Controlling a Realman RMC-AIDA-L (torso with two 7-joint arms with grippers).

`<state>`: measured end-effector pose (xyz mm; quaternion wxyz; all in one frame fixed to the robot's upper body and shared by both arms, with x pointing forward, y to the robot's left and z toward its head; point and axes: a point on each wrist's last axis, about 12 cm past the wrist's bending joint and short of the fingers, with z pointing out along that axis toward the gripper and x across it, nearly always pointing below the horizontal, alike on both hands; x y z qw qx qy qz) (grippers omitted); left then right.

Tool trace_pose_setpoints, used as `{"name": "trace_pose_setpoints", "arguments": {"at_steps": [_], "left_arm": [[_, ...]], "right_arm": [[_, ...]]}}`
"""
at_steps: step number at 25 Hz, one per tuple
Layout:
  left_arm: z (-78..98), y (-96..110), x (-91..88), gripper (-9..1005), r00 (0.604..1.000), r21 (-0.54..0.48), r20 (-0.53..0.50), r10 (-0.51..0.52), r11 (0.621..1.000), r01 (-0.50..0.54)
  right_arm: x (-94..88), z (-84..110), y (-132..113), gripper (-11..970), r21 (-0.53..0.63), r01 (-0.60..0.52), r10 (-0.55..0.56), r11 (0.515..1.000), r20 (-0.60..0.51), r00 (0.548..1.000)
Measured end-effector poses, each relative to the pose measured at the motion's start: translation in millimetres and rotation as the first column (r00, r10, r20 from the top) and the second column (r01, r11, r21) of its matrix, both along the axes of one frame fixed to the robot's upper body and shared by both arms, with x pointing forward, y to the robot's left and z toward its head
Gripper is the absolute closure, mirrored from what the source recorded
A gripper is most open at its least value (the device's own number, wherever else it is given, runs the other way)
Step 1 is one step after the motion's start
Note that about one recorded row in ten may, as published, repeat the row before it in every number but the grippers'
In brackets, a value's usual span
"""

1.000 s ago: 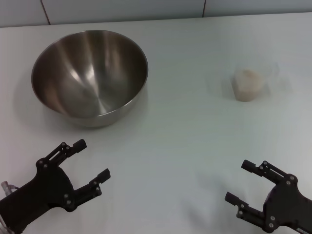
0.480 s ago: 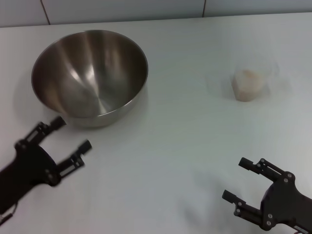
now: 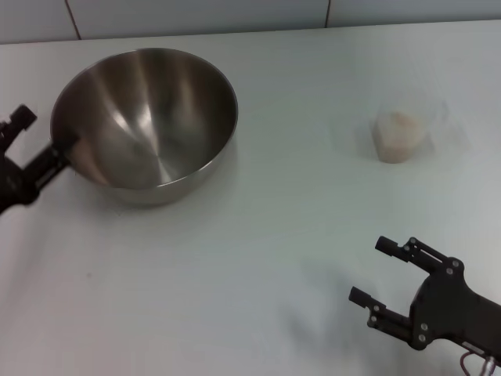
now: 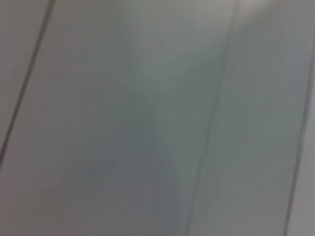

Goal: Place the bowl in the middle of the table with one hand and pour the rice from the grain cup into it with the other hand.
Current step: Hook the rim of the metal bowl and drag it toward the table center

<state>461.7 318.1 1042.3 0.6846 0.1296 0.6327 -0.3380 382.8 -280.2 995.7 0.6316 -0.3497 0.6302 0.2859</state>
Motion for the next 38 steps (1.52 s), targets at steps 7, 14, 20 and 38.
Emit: {"name": "trace_pose_setpoints", "arguments": {"at_steps": [7,14,20,38], "left_arm": [[6.0,0.0,36.5,176,0.997,0.016,-0.074,0.032,0.999,-0.031],[17.9,13.1,75.6,182,0.966,0.059,-0.250,0.062,0.997,-0.048],[42.4,12.8,97.7,188,0.934,0.106,-0.358,0.016,0.994,0.024],[50.7,11.8,111.3,204,0.836,0.217,-0.543,0.085,0.975,0.042]], "right_arm": [[10.2,1.3,2.3,231,-0.010,-0.006,0.006,1.000,0.010,1.000],[19.4,2.3,1.0,233,-0.023,0.015,-0.014,1.000,0.018,1.000],[29.1,4.4,1.4,235,-0.035,0.015,-0.014,0.999,0.030,0.999],[41.4,7.5,2.8,242,-0.040,0.028,-0.026,0.999,0.048,0.998]]}}
